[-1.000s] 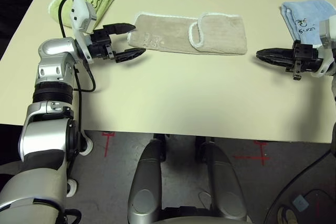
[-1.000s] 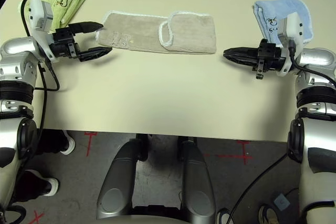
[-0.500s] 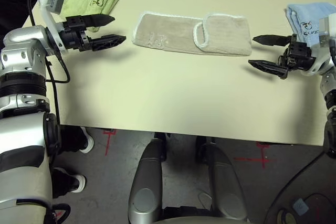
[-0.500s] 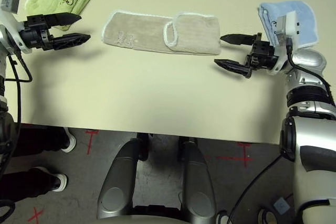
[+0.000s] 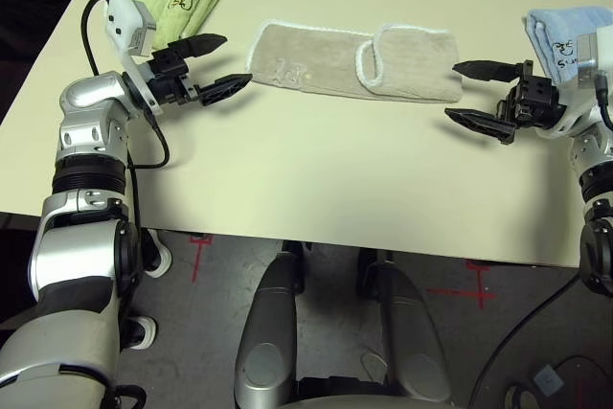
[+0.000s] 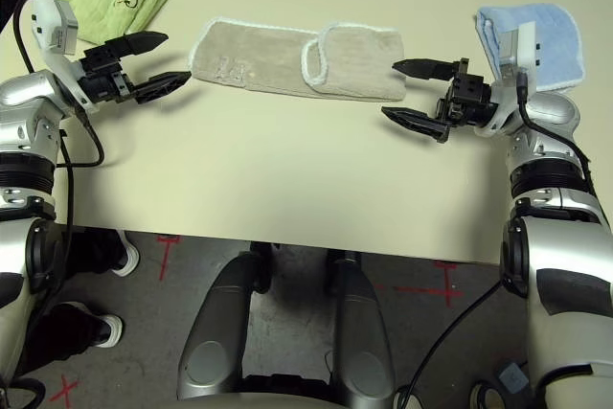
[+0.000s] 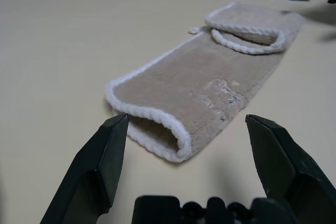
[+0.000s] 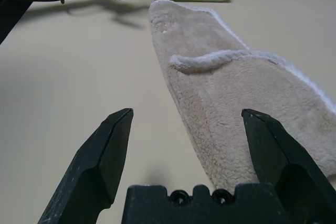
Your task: Fold the towel and set it aside.
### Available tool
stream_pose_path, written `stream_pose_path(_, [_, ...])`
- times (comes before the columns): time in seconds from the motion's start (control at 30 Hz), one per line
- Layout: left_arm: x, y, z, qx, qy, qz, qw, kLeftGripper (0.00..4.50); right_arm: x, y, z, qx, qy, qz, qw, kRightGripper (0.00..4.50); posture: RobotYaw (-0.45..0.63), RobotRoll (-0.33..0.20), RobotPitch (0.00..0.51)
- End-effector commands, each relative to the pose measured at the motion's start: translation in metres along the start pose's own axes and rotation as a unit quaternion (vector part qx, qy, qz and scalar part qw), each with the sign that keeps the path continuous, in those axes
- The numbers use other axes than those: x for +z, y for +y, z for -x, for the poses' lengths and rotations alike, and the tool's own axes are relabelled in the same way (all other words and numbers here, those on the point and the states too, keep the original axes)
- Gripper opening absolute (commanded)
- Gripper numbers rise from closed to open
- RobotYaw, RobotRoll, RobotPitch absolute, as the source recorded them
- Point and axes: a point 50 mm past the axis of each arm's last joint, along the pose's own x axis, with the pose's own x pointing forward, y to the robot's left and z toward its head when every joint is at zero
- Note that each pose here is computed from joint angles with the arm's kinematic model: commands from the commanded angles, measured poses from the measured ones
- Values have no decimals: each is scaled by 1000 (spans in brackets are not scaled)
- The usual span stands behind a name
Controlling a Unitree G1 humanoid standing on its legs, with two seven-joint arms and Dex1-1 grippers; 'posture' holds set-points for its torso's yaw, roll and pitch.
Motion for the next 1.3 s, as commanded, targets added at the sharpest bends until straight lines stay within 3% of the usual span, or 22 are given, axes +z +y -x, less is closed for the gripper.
stream_pose_path(0.03, [-13, 2, 15, -11, 82, 91, 992, 4500, -1, 2, 5, 4, 7, 1, 1000, 4492, 135, 0, 365])
stream_pose_path(0.2, [2, 10, 15, 21, 102, 316, 943, 4500, -1, 3, 6, 7, 14, 1, 1000, 4492, 137, 0, 364])
stream_pose_path(0.5, [23, -4, 1, 3, 119, 510, 852, 4500, 0, 3, 3, 13, 17, 3, 1000, 4492, 136, 0, 370])
stream_pose_path(0.93, [13, -12, -12, 54, 131, 590, 795, 4500, 3, 2, 4, 15, 21, 13, 1000, 4492, 121, 0, 376])
stream_pose_path(1.3, [6, -6, -38, 96, 76, 589, 799, 4500, 5, -1, 4, 13, 28, 21, 999, 4492, 123, 0, 378])
